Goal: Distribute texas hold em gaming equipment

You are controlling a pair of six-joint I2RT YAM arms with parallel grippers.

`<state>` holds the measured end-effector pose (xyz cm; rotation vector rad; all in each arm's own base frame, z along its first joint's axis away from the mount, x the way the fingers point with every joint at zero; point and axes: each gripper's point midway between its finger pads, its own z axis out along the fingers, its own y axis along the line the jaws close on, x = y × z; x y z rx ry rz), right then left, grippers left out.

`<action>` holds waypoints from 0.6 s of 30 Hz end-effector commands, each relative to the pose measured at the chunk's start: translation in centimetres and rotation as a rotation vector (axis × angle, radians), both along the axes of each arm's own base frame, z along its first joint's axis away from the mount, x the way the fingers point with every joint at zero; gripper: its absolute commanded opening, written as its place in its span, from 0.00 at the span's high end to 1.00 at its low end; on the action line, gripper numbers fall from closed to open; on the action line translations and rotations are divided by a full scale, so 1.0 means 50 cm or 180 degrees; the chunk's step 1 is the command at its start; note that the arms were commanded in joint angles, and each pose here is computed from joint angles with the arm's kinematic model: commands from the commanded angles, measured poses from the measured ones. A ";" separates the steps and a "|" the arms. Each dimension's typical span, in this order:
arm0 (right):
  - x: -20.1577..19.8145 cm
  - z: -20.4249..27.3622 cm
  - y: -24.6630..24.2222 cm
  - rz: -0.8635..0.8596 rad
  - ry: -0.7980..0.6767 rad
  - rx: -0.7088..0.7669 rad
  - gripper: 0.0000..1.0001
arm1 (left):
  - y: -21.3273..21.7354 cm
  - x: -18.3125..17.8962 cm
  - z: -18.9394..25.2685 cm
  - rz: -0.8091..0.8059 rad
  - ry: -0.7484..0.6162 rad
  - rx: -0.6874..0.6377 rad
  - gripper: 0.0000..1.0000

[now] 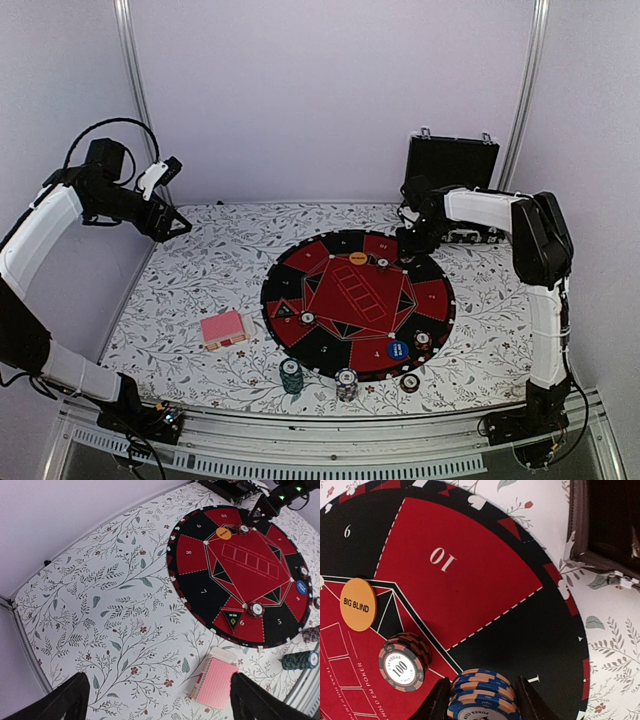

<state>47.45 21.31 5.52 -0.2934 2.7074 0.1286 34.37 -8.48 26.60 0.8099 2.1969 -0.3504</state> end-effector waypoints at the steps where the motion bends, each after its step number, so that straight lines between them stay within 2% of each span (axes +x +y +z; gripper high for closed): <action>1: 0.015 -0.029 -0.002 -0.0024 -0.0004 -0.0040 0.84 | -0.011 0.001 0.007 -0.0085 -0.0022 -0.0018 0.00; 6: 0.016 -0.054 -0.007 -0.0072 0.0040 -0.0020 0.83 | -0.011 -0.001 0.008 -0.0085 -0.0031 -0.0014 0.00; 11: 0.015 -0.072 -0.005 -0.0069 0.0084 -0.0013 0.78 | -0.009 -0.003 0.007 -0.0082 -0.0035 0.0005 0.00; 13: 0.013 -0.077 -0.007 -0.0072 0.0100 -0.0023 0.72 | -0.009 -0.002 0.007 -0.0079 -0.0041 0.0007 0.00; 16: 0.010 -0.075 -0.007 -0.0077 0.0108 -0.0017 0.58 | -0.010 -0.002 0.007 -0.0081 -0.0036 0.0000 0.00; 18: 0.013 -0.063 -0.009 -0.0085 0.0066 -0.0024 0.53 | -0.010 -0.002 0.008 -0.0082 -0.0037 -0.0006 0.00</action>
